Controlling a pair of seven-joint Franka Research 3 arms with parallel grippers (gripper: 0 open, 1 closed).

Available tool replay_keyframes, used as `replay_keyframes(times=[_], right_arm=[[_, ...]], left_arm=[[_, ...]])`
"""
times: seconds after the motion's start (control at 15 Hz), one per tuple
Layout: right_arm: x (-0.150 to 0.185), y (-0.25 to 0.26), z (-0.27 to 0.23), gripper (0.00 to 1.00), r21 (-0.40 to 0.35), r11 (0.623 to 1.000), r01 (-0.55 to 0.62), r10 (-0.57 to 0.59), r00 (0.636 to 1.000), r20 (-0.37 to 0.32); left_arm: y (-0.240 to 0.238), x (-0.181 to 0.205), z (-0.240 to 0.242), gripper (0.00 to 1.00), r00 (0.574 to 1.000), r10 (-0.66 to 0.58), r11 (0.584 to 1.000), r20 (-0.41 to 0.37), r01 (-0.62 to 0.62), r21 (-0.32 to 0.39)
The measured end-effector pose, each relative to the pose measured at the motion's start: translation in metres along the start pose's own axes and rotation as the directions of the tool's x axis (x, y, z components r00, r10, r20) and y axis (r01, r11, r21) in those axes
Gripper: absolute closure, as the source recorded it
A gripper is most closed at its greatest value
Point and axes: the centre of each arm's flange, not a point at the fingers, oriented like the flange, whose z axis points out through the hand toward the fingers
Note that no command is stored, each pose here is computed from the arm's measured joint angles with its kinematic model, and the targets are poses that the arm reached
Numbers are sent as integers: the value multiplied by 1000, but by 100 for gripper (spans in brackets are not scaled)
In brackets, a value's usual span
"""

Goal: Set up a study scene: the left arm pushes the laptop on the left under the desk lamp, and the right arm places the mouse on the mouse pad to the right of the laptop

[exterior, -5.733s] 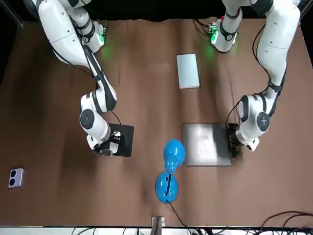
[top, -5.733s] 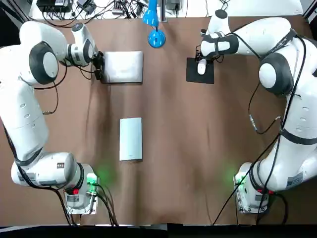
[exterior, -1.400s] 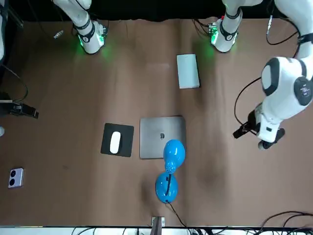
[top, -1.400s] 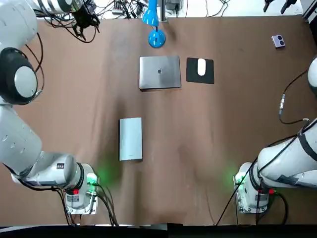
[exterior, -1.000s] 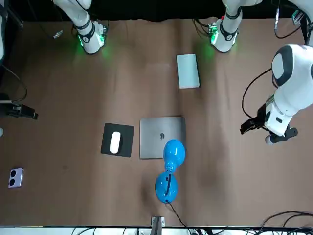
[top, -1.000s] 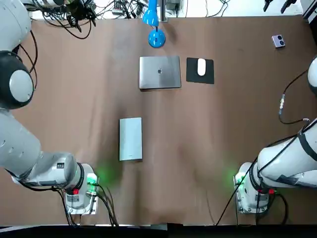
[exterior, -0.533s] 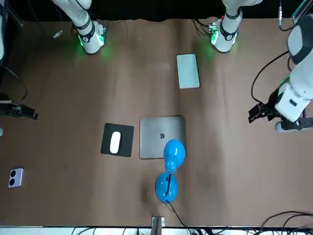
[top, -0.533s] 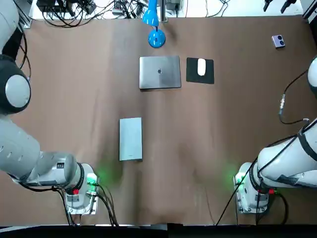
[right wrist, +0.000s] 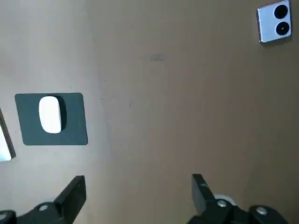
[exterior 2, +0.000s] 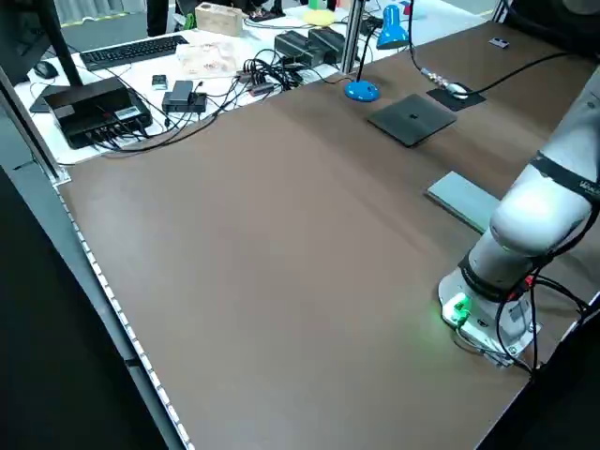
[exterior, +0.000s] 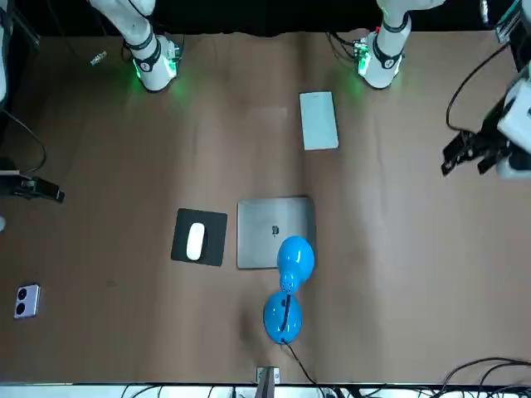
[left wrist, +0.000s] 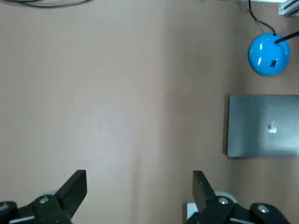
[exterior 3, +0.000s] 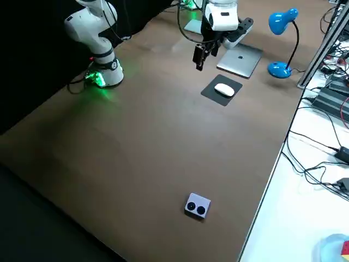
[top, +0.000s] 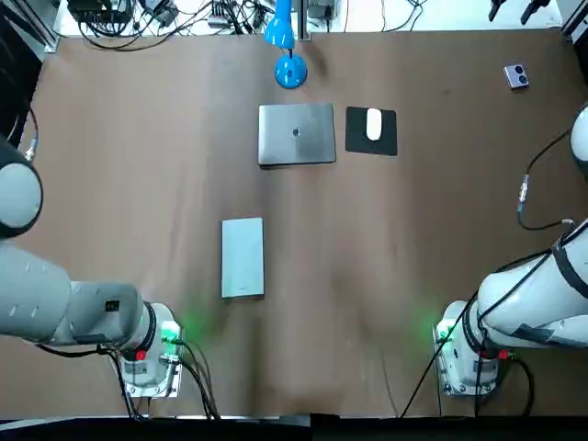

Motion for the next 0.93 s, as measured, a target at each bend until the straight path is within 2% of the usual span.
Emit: replay_keyframes(times=[0.2, 0.4, 0.6, 0.93], right_arm=[[0, 0, 0, 0, 0, 1000, 0, 0, 1000, 0], [0, 0, 0, 0, 0, 1000, 0, 0, 1000, 0], [0, 0, 0, 0, 0, 1000, 0, 0, 1000, 0], [0, 0, 0, 0, 0, 1000, 0, 0, 1000, 0]], left_arm=[[-10, -15, -21, 0, 1000, -17, 1000, 2, 17, 7], [-6, -13, -14, 0, 1000, -7, 1000, 16, 7, 7], [5, -5, 1, 0, 999, 10, 1000, 31, -10, 6], [-7, 20, 10, 0, 1000, -7, 1000, 26, 7, 4]])
